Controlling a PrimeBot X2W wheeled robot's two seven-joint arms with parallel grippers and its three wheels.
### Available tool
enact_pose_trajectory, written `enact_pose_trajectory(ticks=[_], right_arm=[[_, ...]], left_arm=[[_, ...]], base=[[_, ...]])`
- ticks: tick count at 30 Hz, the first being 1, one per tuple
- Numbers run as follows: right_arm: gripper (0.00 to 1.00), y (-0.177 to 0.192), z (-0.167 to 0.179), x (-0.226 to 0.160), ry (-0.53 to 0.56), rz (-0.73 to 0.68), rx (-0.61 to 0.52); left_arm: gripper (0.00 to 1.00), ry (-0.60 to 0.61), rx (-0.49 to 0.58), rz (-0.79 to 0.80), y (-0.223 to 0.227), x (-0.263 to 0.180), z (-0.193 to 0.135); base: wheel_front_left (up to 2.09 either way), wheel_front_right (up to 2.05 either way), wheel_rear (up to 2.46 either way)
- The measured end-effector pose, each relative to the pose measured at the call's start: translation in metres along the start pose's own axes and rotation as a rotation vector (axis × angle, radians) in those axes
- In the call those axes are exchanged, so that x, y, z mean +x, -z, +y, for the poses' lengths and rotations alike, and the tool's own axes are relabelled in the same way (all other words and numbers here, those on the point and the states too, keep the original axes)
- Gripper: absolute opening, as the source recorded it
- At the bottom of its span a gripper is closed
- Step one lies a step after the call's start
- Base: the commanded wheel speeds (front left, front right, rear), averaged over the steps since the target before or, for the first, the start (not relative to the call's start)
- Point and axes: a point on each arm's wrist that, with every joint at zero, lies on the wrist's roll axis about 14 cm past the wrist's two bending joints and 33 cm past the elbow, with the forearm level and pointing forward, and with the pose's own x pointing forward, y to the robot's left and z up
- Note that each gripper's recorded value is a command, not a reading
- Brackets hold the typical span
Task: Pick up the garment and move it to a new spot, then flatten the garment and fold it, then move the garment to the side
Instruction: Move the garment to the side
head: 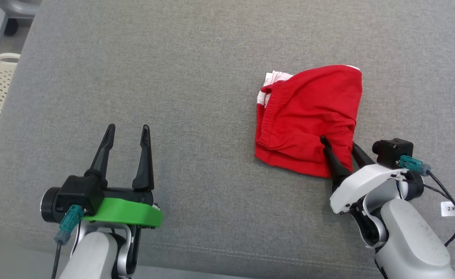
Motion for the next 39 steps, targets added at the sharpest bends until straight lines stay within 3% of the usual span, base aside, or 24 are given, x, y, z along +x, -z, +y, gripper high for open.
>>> enact_pose_trajectory(ticks=[9, 26, 37, 39], right_arm=[[0.00, -0.026, -0.012, -0.020, 0.023, -0.085, -0.128], [0.00, -0.036, -0.128, -0.151, 0.417, -0.038, -0.338], [0.00, -0.125, -0.194, -0.184, 0.563, -0.123, -0.574], [0.00, -0.130, -0.212, -0.191, 0.589, -0.074, -0.623]], left_arm=[[1.00, 0.067, 0.003, -0.025, -0.004, 0.014, -0.020], [1.00, 0.367, -0.002, -0.053, -0.011, 0.058, -0.116], [1.00, 0.546, -0.052, -0.037, 0.004, 0.081, -0.180], [1.00, 0.558, -0.054, -0.031, 0.009, 0.085, -0.184]], base=[[0.00, 0.00, 0.00], [0.00, 0.00, 0.00], [0.00, 0.00, 0.00], [0.00, 0.00, 0.00]])
